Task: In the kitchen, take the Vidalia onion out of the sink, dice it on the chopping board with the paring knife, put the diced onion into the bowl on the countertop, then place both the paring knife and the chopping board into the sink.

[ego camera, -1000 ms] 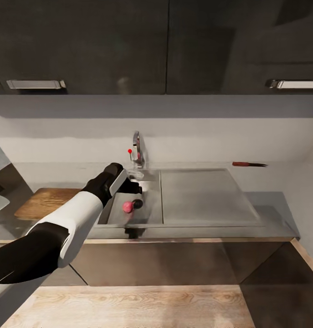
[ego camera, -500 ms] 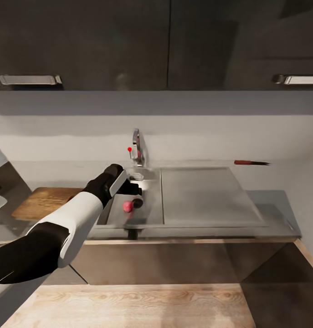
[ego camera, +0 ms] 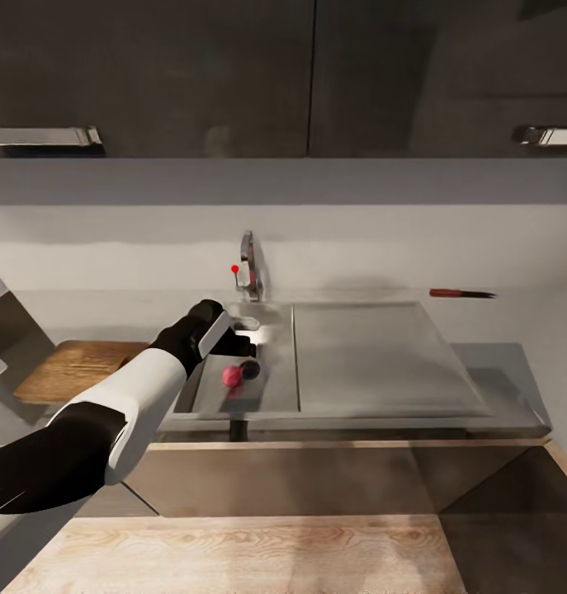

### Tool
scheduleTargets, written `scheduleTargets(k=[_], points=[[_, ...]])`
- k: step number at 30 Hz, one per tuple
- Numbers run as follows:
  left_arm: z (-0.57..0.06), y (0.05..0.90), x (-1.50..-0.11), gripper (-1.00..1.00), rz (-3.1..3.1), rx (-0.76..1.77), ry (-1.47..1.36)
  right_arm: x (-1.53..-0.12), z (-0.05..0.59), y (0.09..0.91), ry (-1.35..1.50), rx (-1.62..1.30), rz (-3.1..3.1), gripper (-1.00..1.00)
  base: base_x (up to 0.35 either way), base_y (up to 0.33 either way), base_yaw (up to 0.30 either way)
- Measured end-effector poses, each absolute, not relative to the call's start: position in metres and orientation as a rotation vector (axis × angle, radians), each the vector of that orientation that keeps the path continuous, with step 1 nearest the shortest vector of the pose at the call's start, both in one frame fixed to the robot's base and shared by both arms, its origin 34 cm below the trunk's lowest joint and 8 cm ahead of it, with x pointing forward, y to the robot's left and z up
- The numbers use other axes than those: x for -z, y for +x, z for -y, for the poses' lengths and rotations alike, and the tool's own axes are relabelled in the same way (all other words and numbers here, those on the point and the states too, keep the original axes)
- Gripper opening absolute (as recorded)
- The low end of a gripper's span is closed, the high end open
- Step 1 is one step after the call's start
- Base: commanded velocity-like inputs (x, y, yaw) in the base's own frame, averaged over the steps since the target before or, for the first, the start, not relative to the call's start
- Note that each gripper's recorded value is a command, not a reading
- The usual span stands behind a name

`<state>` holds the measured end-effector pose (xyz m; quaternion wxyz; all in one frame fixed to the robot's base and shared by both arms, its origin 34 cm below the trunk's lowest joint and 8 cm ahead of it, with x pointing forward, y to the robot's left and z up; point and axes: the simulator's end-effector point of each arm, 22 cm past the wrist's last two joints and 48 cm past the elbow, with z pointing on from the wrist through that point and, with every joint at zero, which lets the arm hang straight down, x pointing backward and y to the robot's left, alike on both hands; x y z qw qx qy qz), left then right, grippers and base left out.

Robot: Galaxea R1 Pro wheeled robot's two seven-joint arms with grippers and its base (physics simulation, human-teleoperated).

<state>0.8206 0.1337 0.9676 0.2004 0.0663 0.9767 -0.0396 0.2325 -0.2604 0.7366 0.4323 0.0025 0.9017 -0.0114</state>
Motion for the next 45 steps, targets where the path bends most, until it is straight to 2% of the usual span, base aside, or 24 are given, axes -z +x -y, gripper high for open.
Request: scheduleTargets(k=[45], points=[[-0.140, 0.787, -0.887, 1.00, -2.875, 0.111, 0.177, -0.730, 0.261, 0.215, 0.006, 0.031, -2.310, 1.00, 0.043, 0.015, 0.000]])
